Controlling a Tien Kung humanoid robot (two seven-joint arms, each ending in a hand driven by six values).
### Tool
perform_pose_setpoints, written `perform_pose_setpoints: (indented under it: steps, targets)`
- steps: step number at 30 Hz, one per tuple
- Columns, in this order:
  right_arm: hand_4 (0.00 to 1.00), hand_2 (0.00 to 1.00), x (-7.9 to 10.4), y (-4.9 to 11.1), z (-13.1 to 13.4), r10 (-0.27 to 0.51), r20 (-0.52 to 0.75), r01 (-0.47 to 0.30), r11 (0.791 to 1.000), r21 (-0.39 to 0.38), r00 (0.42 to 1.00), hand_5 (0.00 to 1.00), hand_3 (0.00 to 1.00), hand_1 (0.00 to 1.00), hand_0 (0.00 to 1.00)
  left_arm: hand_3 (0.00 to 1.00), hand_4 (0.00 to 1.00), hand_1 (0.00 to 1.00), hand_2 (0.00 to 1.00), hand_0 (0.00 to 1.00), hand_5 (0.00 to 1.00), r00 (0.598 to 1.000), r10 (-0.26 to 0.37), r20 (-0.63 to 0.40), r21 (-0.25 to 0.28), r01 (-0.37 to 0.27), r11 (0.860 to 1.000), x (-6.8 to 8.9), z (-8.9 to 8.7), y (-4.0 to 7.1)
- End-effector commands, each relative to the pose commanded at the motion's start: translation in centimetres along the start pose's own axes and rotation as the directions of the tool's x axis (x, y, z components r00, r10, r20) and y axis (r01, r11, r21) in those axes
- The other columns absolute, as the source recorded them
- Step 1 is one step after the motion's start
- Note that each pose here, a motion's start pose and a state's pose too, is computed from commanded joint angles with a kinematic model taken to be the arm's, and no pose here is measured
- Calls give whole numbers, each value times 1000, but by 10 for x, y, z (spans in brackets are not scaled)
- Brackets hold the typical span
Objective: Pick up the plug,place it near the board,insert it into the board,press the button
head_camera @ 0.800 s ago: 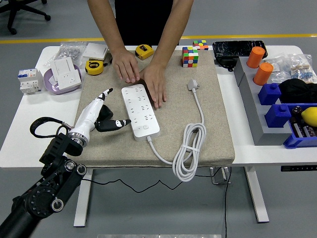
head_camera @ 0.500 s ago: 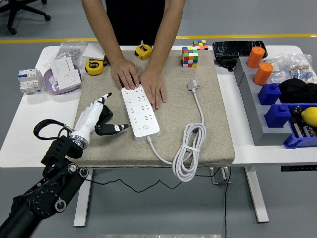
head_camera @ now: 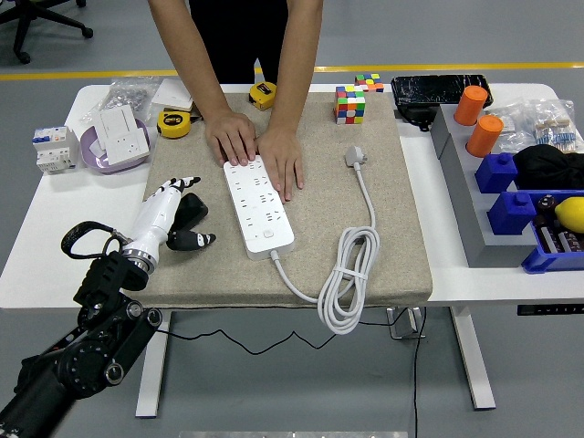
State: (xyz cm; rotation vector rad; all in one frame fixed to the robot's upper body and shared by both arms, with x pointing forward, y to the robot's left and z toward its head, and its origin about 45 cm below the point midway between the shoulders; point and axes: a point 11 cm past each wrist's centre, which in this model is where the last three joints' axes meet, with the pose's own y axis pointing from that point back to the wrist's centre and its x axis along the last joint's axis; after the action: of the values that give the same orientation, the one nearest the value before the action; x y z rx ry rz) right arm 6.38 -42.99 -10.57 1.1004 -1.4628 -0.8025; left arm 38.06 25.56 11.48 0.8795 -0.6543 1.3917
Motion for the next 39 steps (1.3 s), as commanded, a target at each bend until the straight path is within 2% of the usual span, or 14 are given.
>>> perform_pose_setpoints:
  steps: [1, 6, 7, 12, 13, 18, 19, 24, 25, 36, 37, 39]
  targets:
    - [998, 868, 0, 0, 0, 0, 0, 0, 1000, 0, 1000, 906, 846, 911, 998, 699, 998, 775, 686, 729, 58, 1000, 9, 3, 2, -9, 1000, 1, -1, 0]
    - [998, 868, 0, 0, 0, -1, 0, 1, 1000, 1, 1000, 906, 846, 911, 998, 699, 998, 775, 686, 729, 58, 999, 39, 15, 9, -40, 999, 5, -6, -2]
    - [998, 867, 0, 0, 0, -1, 0, 1, 1000, 2, 1000, 906, 847, 911, 998, 581, 998, 682, 578, 643, 61, 999, 43, 18, 10, -43, 999, 5, -7, -2]
    - [998, 867, 0, 0, -1, -1, -1, 1, 1000, 3, 1000, 906, 847, 911, 998, 581, 998, 682, 578, 643, 61, 998, 48, 40, 23, -49, 999, 5, -13, -4]
    - [998, 867, 0, 0, -1, -1, -2, 1, 1000, 3, 1000, 905, 846, 911, 998, 490, 998, 554, 464, 516, 66, 998, 48, 43, 26, -49, 998, 5, -14, -4]
    - [998, 867, 0, 0, -1, 0, -3, 0, 1000, 5, 1000, 905, 846, 911, 998, 490, 998, 554, 464, 516, 66, 996, 54, 68, 33, -57, 998, 6, -18, -5]
    - [998, 865, 0, 0, -1, 1, -3, -1, 1000, 5, 1000, 905, 844, 911, 998, 478, 998, 475, 412, 481, 80, 996, 56, 71, 34, -59, 998, 6, -19, -5]
    - [998, 865, 1, 0, -1, 1, -5, -1, 1000, 5, 1000, 905, 844, 911, 998, 478, 998, 475, 412, 481, 80, 994, 68, 90, 30, -71, 997, 8, -20, -5]
    - [998, 864, 1, 0, 0, 1, -5, -1, 1000, 5, 1000, 904, 845, 910, 998, 464, 996, 427, 391, 460, 79, 993, 72, 92, 30, -75, 997, 8, -20, -5]
    - [998, 863, 0, 0, 0, -1, -8, 1, 1000, 6, 1000, 904, 844, 911, 998, 452, 974, 386, 379, 418, 118, 991, 119, 67, 4, -120, 993, 13, -18, -6]
    - [998, 863, 0, 0, 0, -1, -8, 1, 1000, 6, 1000, 904, 843, 911, 998, 448, 839, 375, 369, 387, 199, 991, 122, 62, 1, -122, 993, 13, -17, -6]
    - [998, 863, 1, 0, 0, -1, -9, 1, 1000, 6, 1000, 904, 843, 911, 998, 448, 839, 375, 369, 387, 199, 991, 125, 48, -6, -125, 992, 14, -14, -7]
